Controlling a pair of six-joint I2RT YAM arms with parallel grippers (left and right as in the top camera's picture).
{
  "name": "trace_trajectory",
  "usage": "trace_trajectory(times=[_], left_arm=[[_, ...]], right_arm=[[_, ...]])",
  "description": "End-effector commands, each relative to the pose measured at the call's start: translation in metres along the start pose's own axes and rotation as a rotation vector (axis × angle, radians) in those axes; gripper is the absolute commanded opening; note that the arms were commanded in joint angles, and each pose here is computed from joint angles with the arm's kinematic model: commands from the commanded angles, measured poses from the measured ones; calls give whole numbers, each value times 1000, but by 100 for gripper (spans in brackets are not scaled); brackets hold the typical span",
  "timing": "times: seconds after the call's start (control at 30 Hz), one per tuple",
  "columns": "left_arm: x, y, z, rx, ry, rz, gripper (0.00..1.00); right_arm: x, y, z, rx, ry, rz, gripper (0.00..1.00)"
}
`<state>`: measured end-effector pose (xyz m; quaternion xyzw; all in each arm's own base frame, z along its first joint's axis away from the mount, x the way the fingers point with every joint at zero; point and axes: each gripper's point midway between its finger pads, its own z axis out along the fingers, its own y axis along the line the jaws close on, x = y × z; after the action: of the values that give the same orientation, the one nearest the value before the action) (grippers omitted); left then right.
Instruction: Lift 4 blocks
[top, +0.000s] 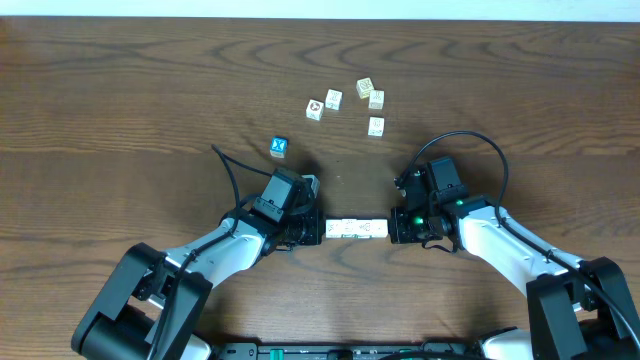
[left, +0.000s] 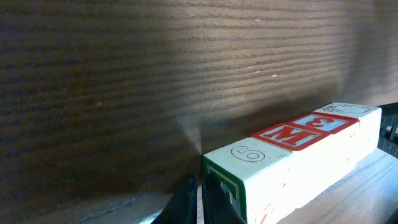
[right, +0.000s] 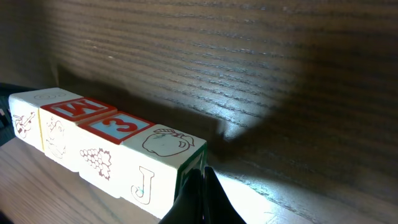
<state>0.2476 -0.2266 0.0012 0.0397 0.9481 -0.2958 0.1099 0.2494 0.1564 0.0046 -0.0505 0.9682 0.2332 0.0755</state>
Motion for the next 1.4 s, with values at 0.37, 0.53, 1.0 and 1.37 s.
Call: trace_trajectory(times=[0.37, 0.53, 1.0, 1.37], left_arm=[[-2, -40, -10, 150, 3, 64, 7], [-3, -42, -12, 154, -1, 66, 8], [-8, -49, -20, 170, -28, 79, 7], [-8, -49, -20, 170, -27, 79, 8]], right_arm=[[6, 49, -13, -184, 1, -112, 1], [6, 49, -13, -184, 1, -110, 1], [5, 51, -15, -186, -6, -113, 1], [2, 56, -25, -195, -36, -125, 1]])
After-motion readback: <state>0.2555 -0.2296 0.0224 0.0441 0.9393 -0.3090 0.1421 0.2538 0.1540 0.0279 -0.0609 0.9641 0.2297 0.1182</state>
